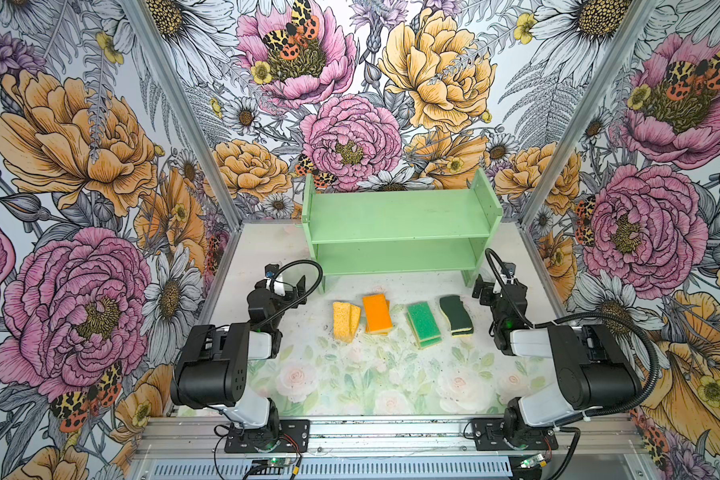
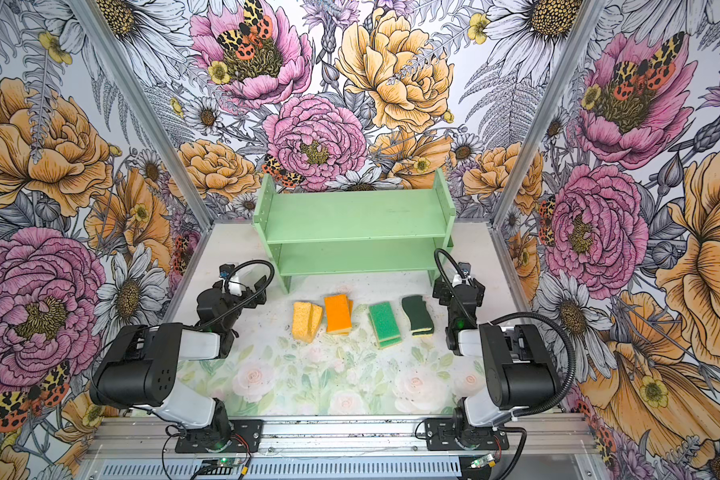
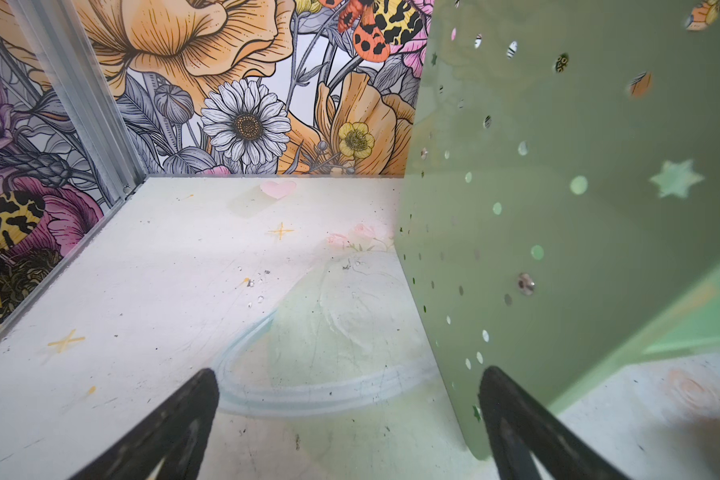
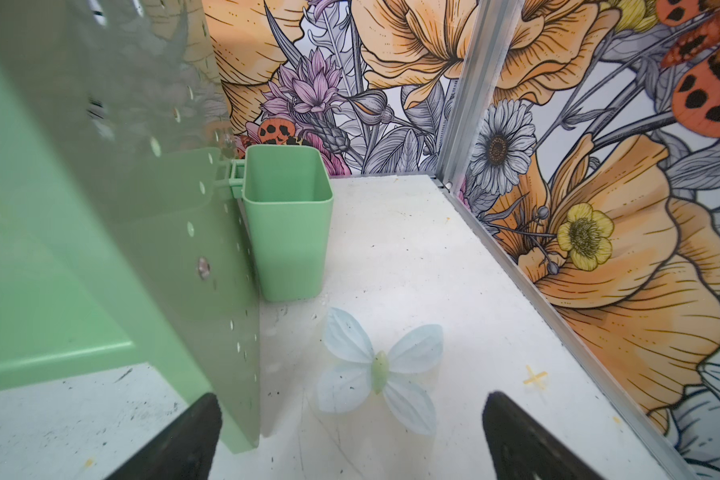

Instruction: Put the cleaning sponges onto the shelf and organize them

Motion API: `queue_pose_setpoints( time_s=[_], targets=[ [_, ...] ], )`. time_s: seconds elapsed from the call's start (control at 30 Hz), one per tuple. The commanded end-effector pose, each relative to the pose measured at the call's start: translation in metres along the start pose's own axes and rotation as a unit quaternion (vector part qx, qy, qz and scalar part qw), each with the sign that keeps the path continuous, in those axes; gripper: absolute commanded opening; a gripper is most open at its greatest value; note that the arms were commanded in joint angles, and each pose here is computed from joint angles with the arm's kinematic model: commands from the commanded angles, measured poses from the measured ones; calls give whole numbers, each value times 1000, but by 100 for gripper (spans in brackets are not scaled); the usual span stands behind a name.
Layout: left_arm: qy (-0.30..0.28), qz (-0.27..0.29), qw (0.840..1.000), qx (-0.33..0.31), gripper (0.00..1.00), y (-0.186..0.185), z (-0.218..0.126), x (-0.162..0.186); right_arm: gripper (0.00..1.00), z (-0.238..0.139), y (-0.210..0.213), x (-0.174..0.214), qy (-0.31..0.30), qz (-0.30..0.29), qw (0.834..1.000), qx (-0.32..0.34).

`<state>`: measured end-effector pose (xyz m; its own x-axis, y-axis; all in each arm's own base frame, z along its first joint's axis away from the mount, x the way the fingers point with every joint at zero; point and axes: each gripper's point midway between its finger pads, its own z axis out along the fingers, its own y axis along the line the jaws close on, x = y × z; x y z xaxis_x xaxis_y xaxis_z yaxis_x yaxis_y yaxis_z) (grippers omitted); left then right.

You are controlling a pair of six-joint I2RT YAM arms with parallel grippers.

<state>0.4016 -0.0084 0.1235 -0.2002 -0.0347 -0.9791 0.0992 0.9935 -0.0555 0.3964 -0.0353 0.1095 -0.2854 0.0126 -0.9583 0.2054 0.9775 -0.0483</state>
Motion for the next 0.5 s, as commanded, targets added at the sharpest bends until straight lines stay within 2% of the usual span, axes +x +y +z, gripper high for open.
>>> queue_pose_setpoints(
  time_s=[0.0,0.3,0.47],
  targets=[
    [-15,6,1000,8,99,0,0,-8,100,1,-1,-6,-12,7,1000,0],
    [-14,4,1000,6,99,1,0,-8,100,1,-1,-5,-11,6,1000,0],
    [-12,-19,998,-59,99,22,1,-8,100,1,0,-5,-11,7,1000,-1]
  ],
)
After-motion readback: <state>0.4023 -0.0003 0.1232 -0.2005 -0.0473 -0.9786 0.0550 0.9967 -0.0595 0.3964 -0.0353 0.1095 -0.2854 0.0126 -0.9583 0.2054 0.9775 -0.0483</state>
